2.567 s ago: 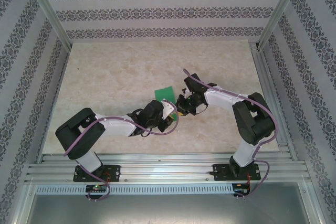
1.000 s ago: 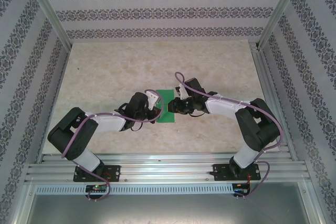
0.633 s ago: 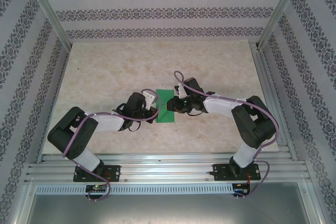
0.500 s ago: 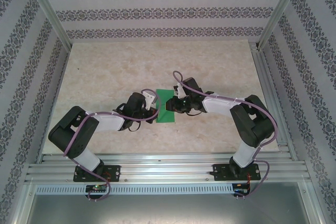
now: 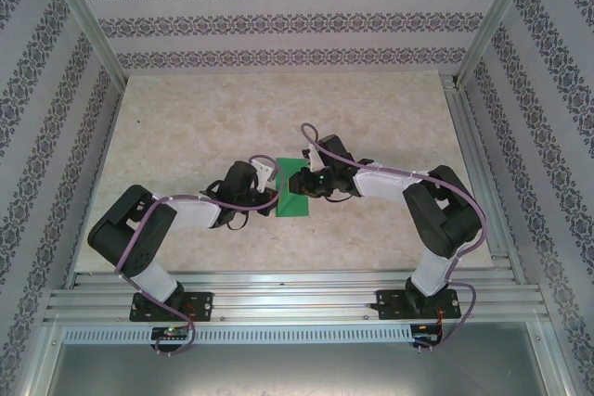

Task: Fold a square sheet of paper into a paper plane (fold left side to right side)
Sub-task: Fold the triangle a second time at the center of the table.

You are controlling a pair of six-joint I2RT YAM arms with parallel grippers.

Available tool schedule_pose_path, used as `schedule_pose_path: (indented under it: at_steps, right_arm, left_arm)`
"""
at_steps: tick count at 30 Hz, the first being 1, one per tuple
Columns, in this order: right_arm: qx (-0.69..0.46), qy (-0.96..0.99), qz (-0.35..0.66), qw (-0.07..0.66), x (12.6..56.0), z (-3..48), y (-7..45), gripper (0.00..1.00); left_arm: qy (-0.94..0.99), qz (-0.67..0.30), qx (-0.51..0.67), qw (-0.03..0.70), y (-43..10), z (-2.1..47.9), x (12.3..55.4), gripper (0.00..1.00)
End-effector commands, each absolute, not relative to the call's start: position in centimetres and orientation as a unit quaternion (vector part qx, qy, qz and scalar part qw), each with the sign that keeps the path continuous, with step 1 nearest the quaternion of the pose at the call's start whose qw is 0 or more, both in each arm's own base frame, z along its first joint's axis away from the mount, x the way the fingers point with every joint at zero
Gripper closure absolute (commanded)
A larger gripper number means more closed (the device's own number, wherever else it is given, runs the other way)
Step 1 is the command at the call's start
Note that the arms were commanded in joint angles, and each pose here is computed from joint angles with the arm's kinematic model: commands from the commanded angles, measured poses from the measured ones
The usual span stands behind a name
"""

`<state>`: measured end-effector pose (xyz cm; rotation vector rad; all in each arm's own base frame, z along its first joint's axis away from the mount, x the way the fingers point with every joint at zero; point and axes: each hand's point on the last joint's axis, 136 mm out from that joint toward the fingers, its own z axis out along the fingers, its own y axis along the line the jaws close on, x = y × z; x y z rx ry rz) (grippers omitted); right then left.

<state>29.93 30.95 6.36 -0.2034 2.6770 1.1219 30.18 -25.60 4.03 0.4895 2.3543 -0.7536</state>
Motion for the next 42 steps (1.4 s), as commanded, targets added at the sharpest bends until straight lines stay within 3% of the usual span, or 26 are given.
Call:
schedule_pose_path:
  at_steps: [1,42]
  right_arm:
    - [-0.075,0.915,0.381,0.114,30.0,6.3,31.7,0.76]
    - [-0.061,0.924,0.365,0.100,29.8,5.1,31.5,0.79]
  left_arm:
    - [0.892,-0.273,0.187,0.306,-25.3,4.0,31.0,1.00]
    - [0.893,-0.256,0.196,0.312,-25.3,4.0,32.1,1.00]
